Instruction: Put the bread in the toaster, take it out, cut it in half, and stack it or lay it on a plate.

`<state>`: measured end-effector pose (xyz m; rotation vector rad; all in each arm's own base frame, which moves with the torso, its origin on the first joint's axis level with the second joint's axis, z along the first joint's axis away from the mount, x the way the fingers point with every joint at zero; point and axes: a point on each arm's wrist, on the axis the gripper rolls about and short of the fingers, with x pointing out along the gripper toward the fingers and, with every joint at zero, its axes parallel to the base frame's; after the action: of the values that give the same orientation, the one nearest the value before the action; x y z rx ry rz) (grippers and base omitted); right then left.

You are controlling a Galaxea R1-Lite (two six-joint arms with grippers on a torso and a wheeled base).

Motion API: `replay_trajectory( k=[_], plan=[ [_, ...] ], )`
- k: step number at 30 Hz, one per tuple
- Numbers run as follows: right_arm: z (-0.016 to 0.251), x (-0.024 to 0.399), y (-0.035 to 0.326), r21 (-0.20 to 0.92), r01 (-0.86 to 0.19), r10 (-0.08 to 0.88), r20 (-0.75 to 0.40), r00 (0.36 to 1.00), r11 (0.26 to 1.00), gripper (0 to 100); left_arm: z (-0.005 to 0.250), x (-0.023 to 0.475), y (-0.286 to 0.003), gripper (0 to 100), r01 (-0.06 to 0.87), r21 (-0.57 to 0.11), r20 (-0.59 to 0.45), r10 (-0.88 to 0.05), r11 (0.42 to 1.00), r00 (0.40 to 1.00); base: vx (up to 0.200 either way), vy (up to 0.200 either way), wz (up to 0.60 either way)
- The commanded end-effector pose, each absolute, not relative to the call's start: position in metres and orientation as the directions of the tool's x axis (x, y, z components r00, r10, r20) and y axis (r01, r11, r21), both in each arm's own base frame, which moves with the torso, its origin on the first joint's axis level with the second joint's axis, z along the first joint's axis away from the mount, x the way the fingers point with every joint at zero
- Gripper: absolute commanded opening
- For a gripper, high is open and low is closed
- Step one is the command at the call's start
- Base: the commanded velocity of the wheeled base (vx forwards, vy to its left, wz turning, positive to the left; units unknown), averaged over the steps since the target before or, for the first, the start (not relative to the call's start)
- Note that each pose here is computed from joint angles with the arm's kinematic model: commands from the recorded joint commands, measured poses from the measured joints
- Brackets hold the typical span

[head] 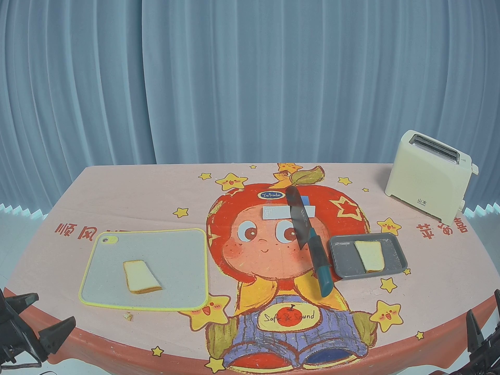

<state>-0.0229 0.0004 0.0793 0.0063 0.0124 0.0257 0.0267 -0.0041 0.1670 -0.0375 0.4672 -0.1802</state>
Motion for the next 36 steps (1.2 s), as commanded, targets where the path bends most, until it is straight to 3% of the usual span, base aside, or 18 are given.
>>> replay_trajectory(
  k=[1,7,14,26,36],
  plan=[
    [0.075,-0.023,0.0,0.006,-0.028,0.028,-0.011,1.0,1.0,100,0.193,0.018,-0.004,100,0.158,-0.088,-0.514,-0.18,0.984,0.838,0.0,0.0,0.0],
    [0.075,-0.023,0.0,0.006,-0.026,0.026,-0.011,1.0,1.0,100,0.193,0.021,-0.004,100,0.137,-0.118,-0.674,-0.18,0.984,0.717,0.0,0.0,0.0],
    [0.075,-0.023,0.0,0.006,-0.026,0.026,-0.011,1.0,1.0,100,0.191,0.037,-0.004,100,0.13,-0.129,-0.732,-0.183,0.983,0.657,0.0,0.0,0.0],
    [0.075,-0.023,0.0,0.006,-0.026,0.026,-0.011,1.0,1.0,100,0.193,0.073,-0.004,100,0.11,-0.126,-0.733,-0.167,0.986,0.659,0.0,0.0,0.0],
    [0.075,-0.023,0.0,0.006,-0.026,0.026,-0.011,1.0,1.0,100,0.193,0.08,-0.001,100,0.058,-0.009,-0.732,-0.046,0.998,0.68,0.0,0.0,0.0]
  ],
)
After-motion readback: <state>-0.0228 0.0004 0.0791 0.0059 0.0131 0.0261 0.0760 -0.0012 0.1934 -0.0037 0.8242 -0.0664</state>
